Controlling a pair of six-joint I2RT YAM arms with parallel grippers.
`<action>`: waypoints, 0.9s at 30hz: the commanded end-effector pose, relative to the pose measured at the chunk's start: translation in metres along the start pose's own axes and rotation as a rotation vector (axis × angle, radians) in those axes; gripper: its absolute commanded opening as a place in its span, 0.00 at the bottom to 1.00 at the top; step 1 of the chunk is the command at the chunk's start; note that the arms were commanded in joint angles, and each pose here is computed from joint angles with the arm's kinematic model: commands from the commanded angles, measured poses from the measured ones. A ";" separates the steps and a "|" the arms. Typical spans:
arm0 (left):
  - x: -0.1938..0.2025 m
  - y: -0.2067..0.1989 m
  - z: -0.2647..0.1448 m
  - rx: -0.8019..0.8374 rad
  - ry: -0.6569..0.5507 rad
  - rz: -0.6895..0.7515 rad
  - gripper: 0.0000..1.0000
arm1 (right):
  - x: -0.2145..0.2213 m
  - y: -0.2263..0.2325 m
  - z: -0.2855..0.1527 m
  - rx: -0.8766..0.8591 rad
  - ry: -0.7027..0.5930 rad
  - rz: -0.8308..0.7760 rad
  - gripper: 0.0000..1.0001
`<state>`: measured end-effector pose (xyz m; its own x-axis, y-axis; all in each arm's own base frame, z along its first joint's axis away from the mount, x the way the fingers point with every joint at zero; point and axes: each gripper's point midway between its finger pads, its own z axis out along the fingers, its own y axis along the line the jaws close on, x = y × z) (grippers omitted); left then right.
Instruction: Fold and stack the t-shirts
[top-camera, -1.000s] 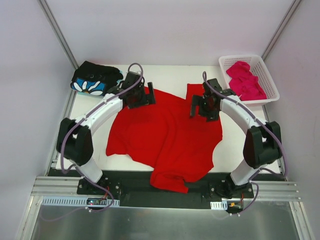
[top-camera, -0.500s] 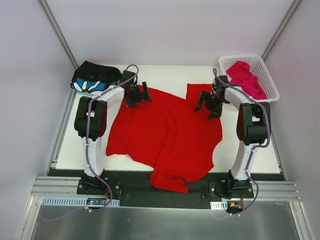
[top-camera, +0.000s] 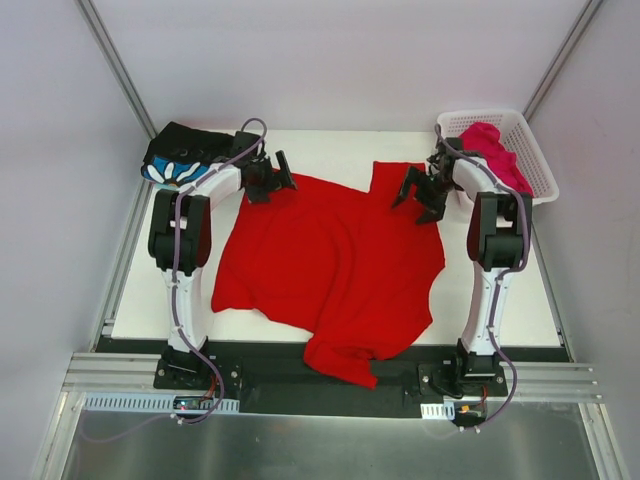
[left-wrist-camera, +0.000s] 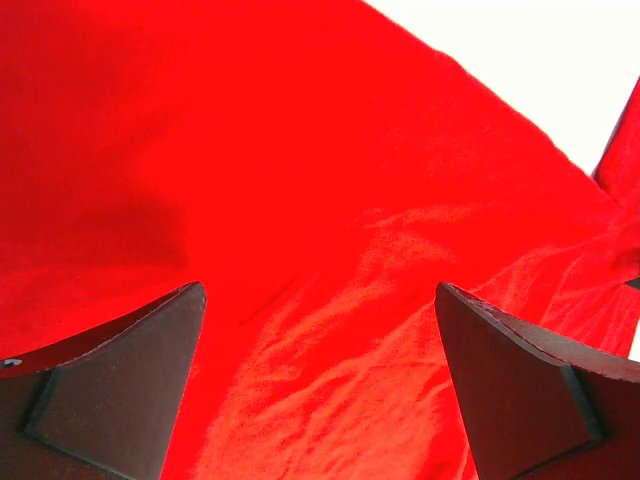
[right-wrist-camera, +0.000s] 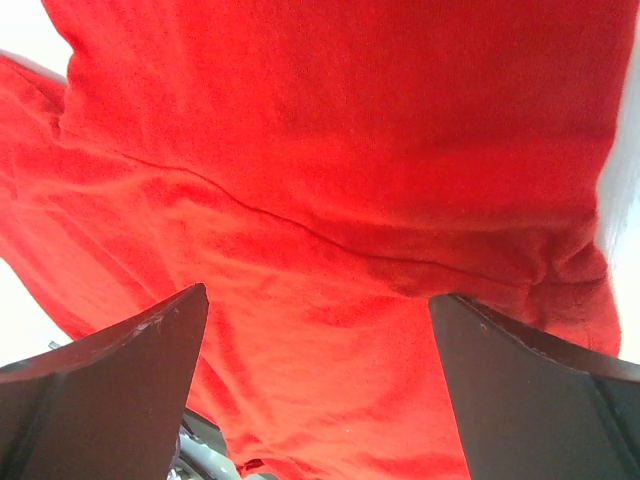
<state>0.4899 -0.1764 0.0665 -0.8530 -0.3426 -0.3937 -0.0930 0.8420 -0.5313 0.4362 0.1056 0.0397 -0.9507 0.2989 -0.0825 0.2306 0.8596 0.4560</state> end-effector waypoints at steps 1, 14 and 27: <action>-0.004 0.003 0.006 0.018 0.009 0.008 0.99 | -0.017 0.005 0.008 0.002 0.014 -0.007 0.96; -0.017 0.015 -0.013 0.007 -0.022 0.016 0.99 | -0.092 -0.003 0.009 -0.040 -0.067 0.042 0.96; -0.020 0.016 -0.004 0.017 -0.011 0.003 0.99 | -0.151 0.001 -0.017 -0.232 -0.221 0.088 0.96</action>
<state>0.4963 -0.1529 0.0513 -0.8551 -0.3604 -0.3726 -0.1229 0.8392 -0.5297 0.5393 0.1000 0.0511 -0.9289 0.3448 -0.1348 0.1942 0.7638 0.6155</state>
